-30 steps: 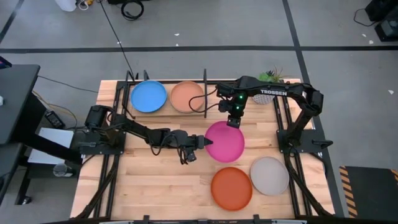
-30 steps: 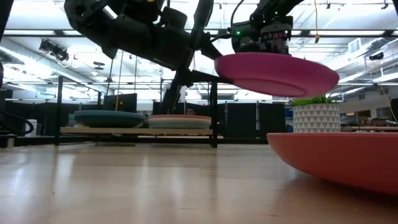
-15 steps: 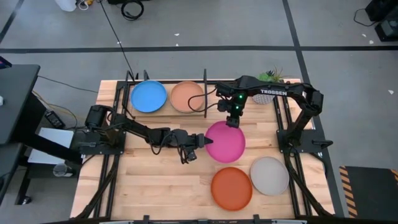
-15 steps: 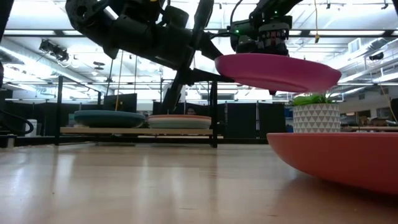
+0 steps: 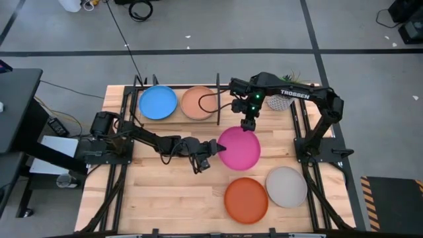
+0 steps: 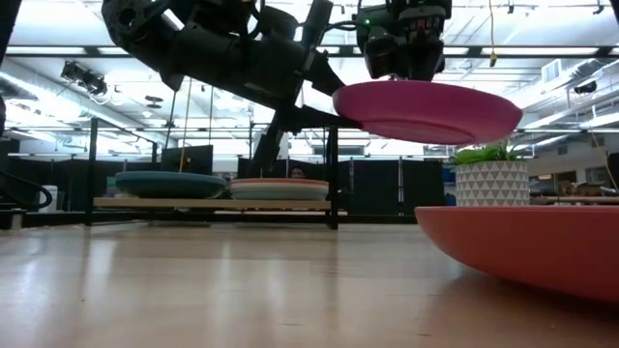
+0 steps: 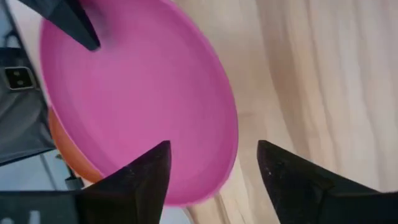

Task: Place and stack plates onto a shelf
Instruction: Stack the pink plate on top of the light blue plate on the shelf

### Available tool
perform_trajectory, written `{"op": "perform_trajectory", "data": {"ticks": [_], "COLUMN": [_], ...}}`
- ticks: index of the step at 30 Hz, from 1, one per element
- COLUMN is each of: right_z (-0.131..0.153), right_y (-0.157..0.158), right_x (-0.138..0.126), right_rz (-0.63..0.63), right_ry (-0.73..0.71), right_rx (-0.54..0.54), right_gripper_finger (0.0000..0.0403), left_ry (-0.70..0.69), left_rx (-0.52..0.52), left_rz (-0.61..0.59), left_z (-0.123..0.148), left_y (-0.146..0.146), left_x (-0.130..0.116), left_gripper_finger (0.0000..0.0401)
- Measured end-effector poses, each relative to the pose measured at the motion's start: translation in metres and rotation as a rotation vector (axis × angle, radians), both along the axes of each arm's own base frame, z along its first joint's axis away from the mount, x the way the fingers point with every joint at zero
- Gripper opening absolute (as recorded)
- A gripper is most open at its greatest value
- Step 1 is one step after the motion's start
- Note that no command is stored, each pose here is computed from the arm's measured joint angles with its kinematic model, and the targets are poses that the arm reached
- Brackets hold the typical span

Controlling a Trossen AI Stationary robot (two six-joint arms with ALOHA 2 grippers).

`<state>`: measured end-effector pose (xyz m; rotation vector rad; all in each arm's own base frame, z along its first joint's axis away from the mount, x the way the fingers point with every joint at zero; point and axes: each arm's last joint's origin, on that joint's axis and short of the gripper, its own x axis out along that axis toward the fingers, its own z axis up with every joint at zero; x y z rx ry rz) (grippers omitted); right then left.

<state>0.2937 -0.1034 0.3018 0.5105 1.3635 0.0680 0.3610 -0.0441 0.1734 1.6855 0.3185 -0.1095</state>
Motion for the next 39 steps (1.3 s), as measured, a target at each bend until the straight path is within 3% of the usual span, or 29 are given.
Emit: {"op": "perform_trajectory", "data": {"ticks": [5,12,19,26,33,39], "right_z": [0.015,0.051,0.092,0.112,0.116,0.11], "right_y": [0.001,0.008,0.018,0.027,0.037,0.041], "right_x": [-0.009,-0.037,-0.07,-0.089,-0.087,-0.073], "right_rz": [-0.015,-0.042,-0.163,-0.268,-0.274,-0.236], "right_ry": [0.065,-0.024,-0.212,-0.31,-0.341,-0.34], "right_rx": [-0.077,-0.223,-0.387,-0.51,-0.539,-0.545], "right_gripper_finger": [0.0254,0.0249,0.0249,0.0249,0.0249,0.0249], "left_ry": [-0.009,-0.039,-0.063,0.024,0.059,0.022], "left_rx": [0.03,0.079,-0.051,-0.154,-0.274,-0.29], "left_rz": [0.084,0.142,0.214,0.365,0.568,0.773], "left_z": [0.002,0.015,0.037,0.04,0.043,0.04], "left_y": [-0.006,-0.017,-0.021,-0.043,-0.057,-0.05], "left_x": [-0.002,-0.008,-0.022,-0.049,-0.089,-0.116], "left_gripper_finger": [0.0097,0.0097,0.0097,0.0097,0.0097,0.0097]}}
